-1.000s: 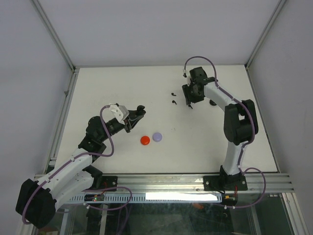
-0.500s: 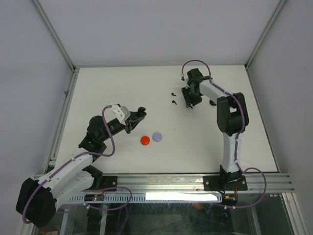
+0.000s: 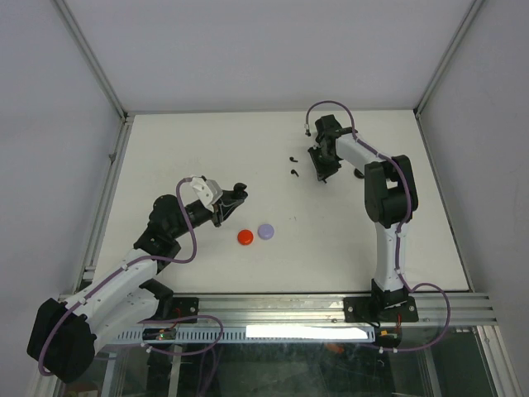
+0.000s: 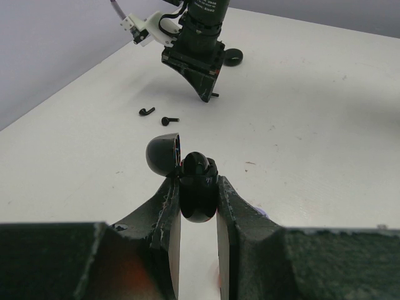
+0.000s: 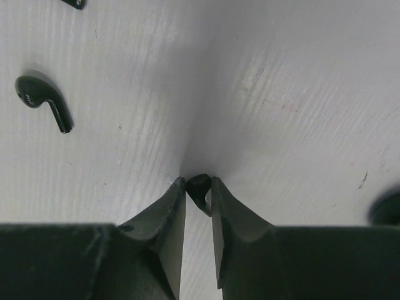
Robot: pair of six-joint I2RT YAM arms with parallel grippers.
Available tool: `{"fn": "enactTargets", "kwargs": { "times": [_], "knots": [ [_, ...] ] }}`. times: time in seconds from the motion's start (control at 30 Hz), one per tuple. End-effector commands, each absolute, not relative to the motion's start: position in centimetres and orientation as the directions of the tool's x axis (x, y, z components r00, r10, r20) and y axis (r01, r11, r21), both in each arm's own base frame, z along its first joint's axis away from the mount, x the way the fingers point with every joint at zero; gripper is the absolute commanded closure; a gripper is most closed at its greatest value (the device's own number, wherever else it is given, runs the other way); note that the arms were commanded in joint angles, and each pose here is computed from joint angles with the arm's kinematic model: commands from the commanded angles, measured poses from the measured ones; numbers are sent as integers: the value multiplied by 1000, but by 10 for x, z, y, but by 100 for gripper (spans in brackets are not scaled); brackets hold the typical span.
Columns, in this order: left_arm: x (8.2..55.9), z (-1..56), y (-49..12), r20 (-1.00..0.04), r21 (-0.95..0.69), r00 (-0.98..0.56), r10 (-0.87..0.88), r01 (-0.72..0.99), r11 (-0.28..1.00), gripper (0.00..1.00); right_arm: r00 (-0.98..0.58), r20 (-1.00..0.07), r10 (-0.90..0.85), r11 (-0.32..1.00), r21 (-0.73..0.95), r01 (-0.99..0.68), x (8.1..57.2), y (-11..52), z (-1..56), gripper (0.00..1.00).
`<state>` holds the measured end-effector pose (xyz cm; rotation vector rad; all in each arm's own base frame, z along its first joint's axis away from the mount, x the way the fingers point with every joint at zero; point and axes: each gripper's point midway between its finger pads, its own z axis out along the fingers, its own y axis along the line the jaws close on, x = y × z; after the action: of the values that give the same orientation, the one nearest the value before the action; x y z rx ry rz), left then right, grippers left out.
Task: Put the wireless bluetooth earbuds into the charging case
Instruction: Pick up the earbud from the center of the board.
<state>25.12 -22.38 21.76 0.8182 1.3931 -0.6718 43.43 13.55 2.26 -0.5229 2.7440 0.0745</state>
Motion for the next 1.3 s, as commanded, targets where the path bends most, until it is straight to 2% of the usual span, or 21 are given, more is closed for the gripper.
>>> {"fn": "enactTargets", "kwargs": {
  "times": [0.0, 0.1, 0.53, 0.9, 1.07, 1.27],
  "knots": [
    [254, 243, -226, -987, 150, 154, 40, 814, 561, 100, -888, -261, -379, 924, -54, -379, 419, 127, 7, 79],
    [254, 244, -227, -988, 146, 153, 36, 815, 560, 100, -874, -290, -390, 919, -64, -389, 416, 131, 18, 80],
    [249, 255, -231, -986, 91, 154, -69, 829, 551, 100, -751, -596, -283, 925, 38, -379, 398, 173, 113, 83],
    [243, 281, -231, -944, 92, 247, -217, 832, 548, 100, -512, -855, -83, 851, 207, -483, 360, 235, 230, 84],
    [238, 296, -233, -914, 113, 297, -276, 840, 530, 100, -386, -922, 21, 791, 251, -558, 339, 257, 282, 85],
    [234, 306, -232, -885, 131, 338, -320, 840, 526, 100, -279, -945, 168, 693, 315, -649, 310, 275, 330, 85]
  ]
}}
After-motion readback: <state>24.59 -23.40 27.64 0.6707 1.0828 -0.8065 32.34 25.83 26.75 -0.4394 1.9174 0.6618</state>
